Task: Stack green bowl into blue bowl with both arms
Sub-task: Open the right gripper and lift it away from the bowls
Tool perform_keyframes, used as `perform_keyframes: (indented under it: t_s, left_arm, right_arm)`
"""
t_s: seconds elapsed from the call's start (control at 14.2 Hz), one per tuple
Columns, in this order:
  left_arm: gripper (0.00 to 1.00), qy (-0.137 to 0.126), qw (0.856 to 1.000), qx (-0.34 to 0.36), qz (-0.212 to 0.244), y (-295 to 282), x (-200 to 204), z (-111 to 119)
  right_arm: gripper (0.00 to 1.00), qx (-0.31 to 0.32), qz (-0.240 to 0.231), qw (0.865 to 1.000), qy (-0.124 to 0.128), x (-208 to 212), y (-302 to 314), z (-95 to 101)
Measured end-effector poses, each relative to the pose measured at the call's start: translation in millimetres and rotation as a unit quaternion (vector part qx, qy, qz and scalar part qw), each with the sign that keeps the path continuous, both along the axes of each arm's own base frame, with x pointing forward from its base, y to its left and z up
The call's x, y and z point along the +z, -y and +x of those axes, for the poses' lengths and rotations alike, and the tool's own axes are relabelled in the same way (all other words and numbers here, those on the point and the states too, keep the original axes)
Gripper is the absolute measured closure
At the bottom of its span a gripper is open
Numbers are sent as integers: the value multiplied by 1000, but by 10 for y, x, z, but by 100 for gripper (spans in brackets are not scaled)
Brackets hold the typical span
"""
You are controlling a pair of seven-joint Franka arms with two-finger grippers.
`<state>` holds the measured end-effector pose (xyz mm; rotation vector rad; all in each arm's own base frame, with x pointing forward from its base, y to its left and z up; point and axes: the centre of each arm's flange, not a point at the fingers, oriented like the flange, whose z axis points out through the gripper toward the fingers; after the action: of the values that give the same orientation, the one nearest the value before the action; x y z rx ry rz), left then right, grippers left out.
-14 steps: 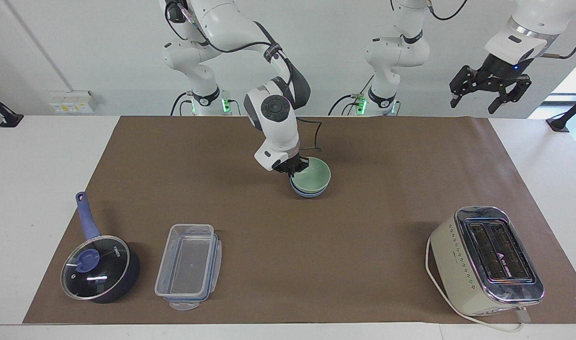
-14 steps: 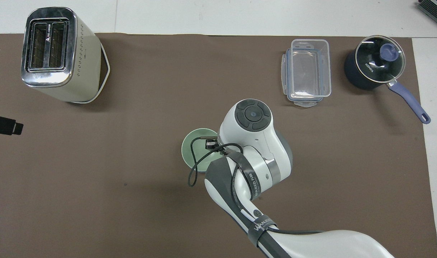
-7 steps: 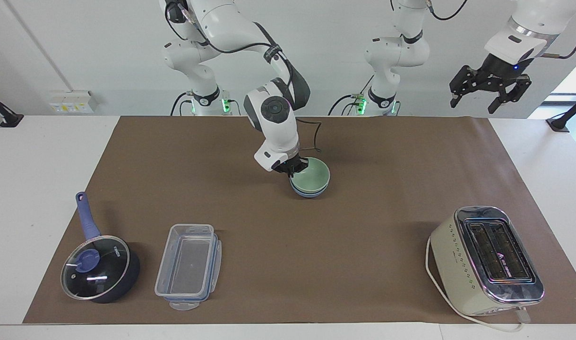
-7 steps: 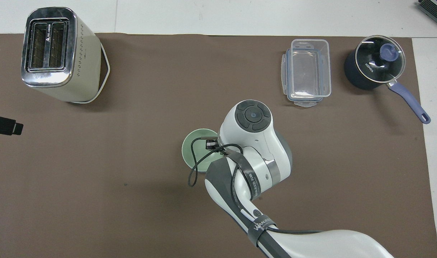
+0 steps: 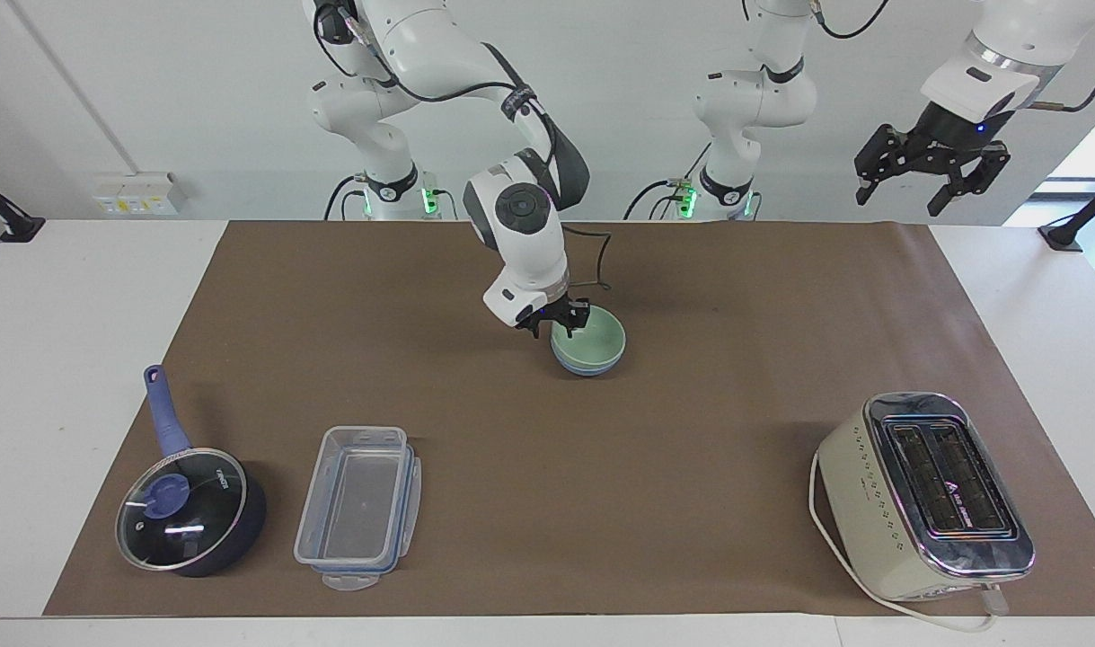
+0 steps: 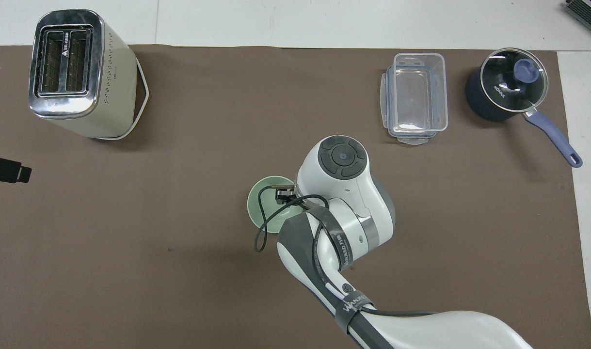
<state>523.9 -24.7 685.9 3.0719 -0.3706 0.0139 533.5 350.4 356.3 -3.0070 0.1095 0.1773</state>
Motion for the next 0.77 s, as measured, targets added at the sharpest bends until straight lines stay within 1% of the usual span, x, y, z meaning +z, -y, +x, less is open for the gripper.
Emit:
perform_keyframes:
  t_s: [0.14,0.28,0.42,0.63,0.77]
  left_arm:
    - [0,0,1000,0,0,0,0,0]
    - [0,0,1000,0,0,0,0,0]
    - [0,0,1000,0,0,0,0,-1]
    - [0,0,1000,0,0,0,-1,-1]
    - [0,-4,1000,0,0,-1,-7,-9]
  right_arm:
    - [2,3,5,1000,9,105,20,35]
    - [0,-4,13,1000,25,311,136,103]
    - [0,-17,17,999,46,561,399,228]
    - [0,-36,3,995,89,962,1071,480]
    - [0,-46,-14,993,109,1183,1469,574]
